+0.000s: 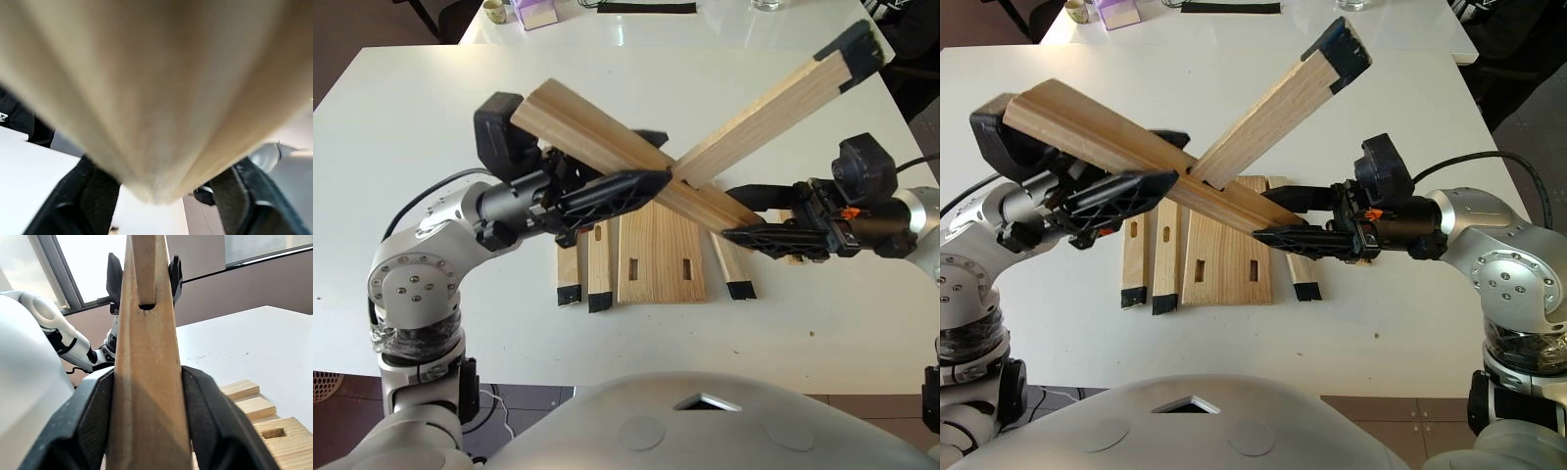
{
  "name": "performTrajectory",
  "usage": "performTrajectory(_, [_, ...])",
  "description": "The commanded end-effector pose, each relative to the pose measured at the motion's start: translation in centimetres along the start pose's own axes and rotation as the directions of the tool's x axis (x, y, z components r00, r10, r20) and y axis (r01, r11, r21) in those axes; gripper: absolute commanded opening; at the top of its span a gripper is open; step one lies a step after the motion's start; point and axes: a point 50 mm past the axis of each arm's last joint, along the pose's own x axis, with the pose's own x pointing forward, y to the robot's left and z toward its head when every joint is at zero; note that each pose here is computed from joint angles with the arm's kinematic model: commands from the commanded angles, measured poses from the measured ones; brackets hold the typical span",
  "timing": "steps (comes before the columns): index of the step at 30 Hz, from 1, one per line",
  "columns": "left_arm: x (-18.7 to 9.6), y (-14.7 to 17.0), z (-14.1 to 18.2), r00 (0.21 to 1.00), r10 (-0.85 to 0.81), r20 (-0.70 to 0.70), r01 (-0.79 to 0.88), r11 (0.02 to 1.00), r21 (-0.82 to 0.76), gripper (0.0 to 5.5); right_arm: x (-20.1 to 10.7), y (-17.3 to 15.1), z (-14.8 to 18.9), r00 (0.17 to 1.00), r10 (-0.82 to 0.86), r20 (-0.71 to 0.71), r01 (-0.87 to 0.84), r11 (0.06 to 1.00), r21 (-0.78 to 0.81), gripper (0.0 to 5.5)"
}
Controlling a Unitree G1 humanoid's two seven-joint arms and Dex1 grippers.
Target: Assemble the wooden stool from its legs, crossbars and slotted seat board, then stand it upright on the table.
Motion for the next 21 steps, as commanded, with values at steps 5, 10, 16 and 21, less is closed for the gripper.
performTrajectory(5, [0.1,-0.1,-1.6,0.992,-0.019,-0.125,0.023,0.999,0.035,2.08,-0.1,-0.4,0.8,0.999,-0.047,-0.028,0.045,0.997,-0.066,2.04])
performTrajectory(10, [-0.2,0.2,-1.4,0.992,0.003,-0.126,0.006,0.997,0.071,2.06,-0.2,-0.8,-0.7,0.984,-0.097,-0.148,0.081,0.990,-0.114,2.73])
performTrajectory(16, [-2.1,0.7,1.3,0.982,0.101,-0.159,-0.066,0.975,0.211,2.06,-3.9,-3.1,-2.8,0.923,-0.305,-0.235,0.266,0.946,-0.183,2.76])
performTrajectory(21, [-4.6,0.4,1.7,0.921,0.206,-0.331,-0.107,0.950,0.294,2.06,-7.4,-3.5,-4.5,0.854,-0.448,-0.265,0.399,0.891,-0.219,2.76])
